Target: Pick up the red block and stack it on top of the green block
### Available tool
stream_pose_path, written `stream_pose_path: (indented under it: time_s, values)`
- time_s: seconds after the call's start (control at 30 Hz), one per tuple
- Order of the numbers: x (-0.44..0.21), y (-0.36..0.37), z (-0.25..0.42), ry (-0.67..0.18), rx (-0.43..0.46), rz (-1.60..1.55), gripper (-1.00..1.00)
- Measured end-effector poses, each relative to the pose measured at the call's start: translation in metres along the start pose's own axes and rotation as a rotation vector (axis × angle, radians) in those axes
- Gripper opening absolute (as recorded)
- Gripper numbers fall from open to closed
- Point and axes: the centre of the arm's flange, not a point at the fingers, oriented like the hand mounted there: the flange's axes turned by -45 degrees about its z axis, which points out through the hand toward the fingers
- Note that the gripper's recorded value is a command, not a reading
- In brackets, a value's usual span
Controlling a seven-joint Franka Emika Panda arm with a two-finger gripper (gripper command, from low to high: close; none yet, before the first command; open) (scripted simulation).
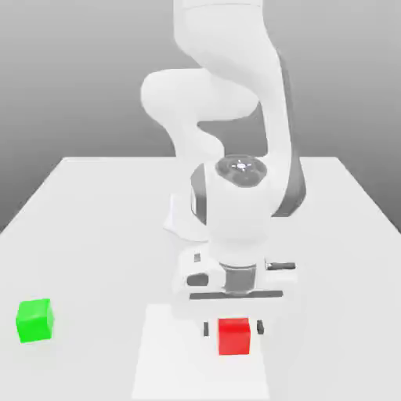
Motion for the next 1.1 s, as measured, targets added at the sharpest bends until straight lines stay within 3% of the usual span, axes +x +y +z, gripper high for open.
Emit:
stream_pose_path:
  time_s: [0.13,0.33,0.7,1.1]
  values:
    - [0.0,0.0,0.0,0.0,0.0,0.0,-1.0]
    - [0.0,0.001,-0.055,0.0,-0.001,0.0,-1.0]
    - [0.007,0.168,-0.078,-0.003,0.002,-0.021,-1.0]
    - [-0.057,0.339,-0.093,0.0,0.002,-0.087,-1.0]
